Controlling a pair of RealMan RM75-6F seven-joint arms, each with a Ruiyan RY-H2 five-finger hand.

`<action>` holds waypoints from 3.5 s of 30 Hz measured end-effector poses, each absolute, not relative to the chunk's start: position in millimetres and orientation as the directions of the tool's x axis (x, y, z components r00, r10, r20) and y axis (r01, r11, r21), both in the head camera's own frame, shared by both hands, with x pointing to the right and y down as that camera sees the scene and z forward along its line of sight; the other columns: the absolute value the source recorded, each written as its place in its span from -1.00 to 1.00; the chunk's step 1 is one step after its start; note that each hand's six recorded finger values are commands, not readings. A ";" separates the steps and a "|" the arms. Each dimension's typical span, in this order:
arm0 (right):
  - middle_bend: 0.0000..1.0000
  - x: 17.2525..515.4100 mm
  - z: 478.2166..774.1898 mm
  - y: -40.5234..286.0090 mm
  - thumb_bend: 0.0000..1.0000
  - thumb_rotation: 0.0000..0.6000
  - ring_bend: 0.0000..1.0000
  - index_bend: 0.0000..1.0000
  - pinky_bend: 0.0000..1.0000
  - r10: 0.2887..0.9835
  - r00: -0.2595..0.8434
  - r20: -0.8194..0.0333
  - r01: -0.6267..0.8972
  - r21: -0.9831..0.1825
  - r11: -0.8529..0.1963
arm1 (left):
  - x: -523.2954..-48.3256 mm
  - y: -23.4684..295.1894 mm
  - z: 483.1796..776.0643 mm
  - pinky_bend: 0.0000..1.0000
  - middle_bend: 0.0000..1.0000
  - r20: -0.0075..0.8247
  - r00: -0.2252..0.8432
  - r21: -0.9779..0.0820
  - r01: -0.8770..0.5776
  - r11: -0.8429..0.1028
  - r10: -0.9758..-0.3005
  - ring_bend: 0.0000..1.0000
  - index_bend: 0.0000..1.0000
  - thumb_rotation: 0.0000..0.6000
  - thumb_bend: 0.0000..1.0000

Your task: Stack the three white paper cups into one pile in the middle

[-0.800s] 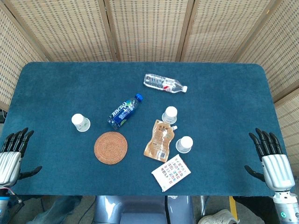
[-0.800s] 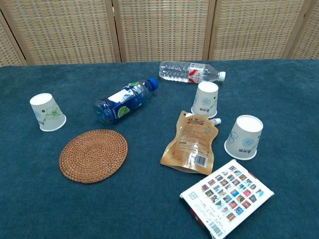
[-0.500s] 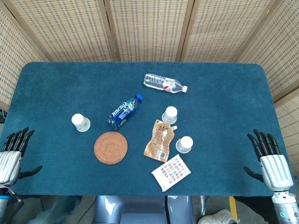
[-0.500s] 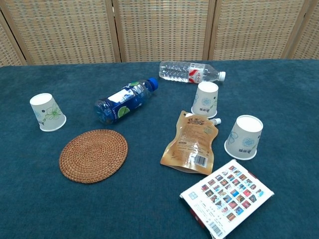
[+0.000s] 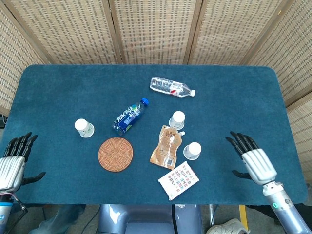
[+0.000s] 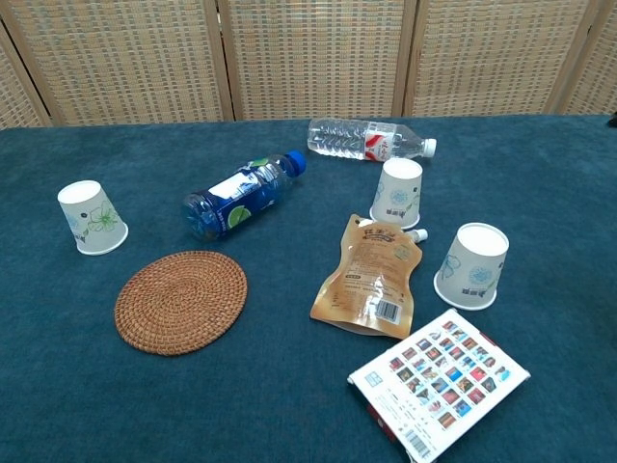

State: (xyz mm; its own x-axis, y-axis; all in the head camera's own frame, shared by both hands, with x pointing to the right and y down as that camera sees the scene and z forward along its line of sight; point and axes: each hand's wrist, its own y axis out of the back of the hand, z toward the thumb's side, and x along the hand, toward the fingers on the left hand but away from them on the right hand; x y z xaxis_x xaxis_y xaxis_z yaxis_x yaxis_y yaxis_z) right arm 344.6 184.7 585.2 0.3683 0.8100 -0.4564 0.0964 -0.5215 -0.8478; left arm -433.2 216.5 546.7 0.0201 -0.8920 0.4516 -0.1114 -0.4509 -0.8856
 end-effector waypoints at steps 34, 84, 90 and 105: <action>-0.03 237.7 681.2 129.8 -0.17 1.00 -0.19 -0.08 0.05 0.659 0.439 -0.611 -0.019 -0.739 -0.673 | -430.4 207.1 569.4 -1.00 -1.00 0.507 -0.005 -0.859 -0.086 -0.505 -0.862 -1.00 -1.00 1.00 -1.00; 0.01 156.5 644.8 -2.9 -0.07 1.00 -0.14 -0.04 0.16 0.760 0.364 -0.538 -0.020 -0.820 -0.571 | -442.2 195.2 590.2 -1.00 -1.00 0.567 -0.075 -0.822 -0.108 -0.559 -0.820 -1.00 -1.00 1.00 -1.00; -0.01 162.3 648.0 -5.9 -0.08 1.00 -0.14 -0.06 0.16 0.766 0.341 -0.545 -0.034 -0.821 -0.569 | -442.0 195.1 590.3 -1.00 -1.00 0.567 -0.076 -0.822 -0.110 -0.558 -0.820 -1.00 -1.00 1.00 -1.00; -1.00 168.9 652.3 2.6 -1.00 1.00 -1.00 -1.00 -1.00 0.711 0.323 -0.625 -0.046 -0.760 -0.648 | -441.9 195.7 590.4 -1.00 -1.00 0.569 -0.072 -0.821 -0.109 -0.561 -0.819 -1.00 -1.00 1.00 -1.00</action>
